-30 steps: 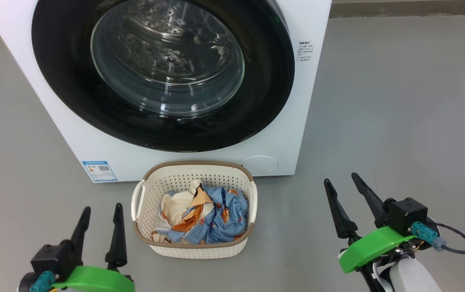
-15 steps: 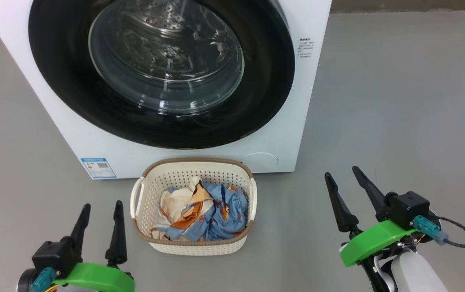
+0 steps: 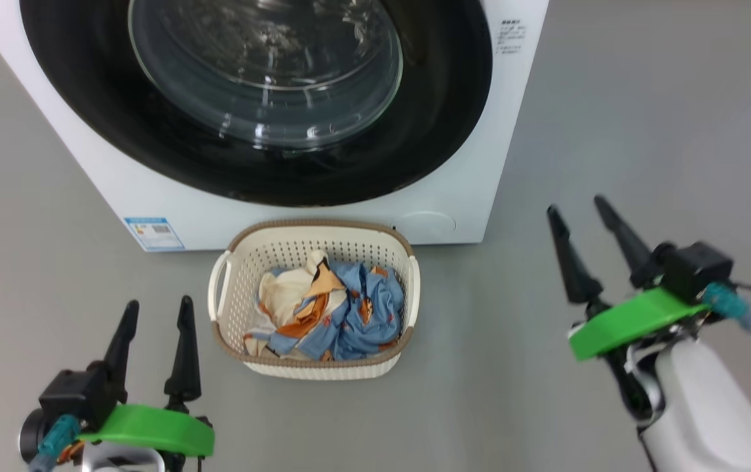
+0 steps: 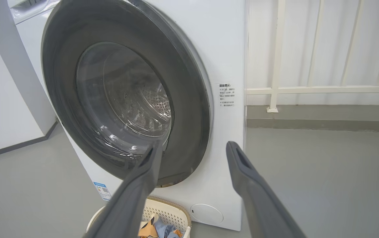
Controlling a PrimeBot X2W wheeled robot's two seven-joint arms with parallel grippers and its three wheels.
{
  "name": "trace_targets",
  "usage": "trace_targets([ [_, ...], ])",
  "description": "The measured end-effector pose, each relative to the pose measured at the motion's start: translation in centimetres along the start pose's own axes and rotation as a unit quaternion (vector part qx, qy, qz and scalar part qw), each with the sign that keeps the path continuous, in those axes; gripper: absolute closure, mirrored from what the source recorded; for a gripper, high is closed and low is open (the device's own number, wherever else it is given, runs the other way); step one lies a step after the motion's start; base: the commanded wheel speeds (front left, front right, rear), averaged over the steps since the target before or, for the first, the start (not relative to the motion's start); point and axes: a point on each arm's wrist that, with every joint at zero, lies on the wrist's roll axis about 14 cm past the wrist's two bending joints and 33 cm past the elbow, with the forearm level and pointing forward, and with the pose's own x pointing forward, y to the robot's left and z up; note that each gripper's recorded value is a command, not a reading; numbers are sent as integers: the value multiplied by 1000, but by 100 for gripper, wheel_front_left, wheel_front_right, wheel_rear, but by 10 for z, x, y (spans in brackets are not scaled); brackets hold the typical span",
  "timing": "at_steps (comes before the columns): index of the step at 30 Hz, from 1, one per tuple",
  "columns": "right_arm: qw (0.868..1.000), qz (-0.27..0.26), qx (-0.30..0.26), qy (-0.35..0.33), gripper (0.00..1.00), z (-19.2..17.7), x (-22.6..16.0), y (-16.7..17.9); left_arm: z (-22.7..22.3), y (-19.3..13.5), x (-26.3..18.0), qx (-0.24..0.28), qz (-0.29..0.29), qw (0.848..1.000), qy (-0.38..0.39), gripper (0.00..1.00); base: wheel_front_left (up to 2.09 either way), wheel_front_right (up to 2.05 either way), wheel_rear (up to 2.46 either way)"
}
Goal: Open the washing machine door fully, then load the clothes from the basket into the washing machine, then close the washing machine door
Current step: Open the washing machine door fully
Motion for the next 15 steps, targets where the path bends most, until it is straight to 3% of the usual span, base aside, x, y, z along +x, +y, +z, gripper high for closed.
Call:
trace_targets([
  [1,1000,-2,5,-5,52,2,5,-3,0,1,2,1,0,1000,0,0,0,0,0],
  [2,1000,-5,12,-11,61,6,10,-6,0,1,5,2,1,1000,0,0,0,0,0],
  [3,1000,-7,18,-17,77,9,15,-8,0,2,7,2,1,1000,-1,0,0,0,0],
  [4,999,-9,24,-23,100,12,20,-11,-1,2,9,2,0,1000,-1,0,0,0,0],
  [15,983,-37,161,-83,100,33,71,-40,-18,13,27,5,10,1000,15,0,0,0,0],
])
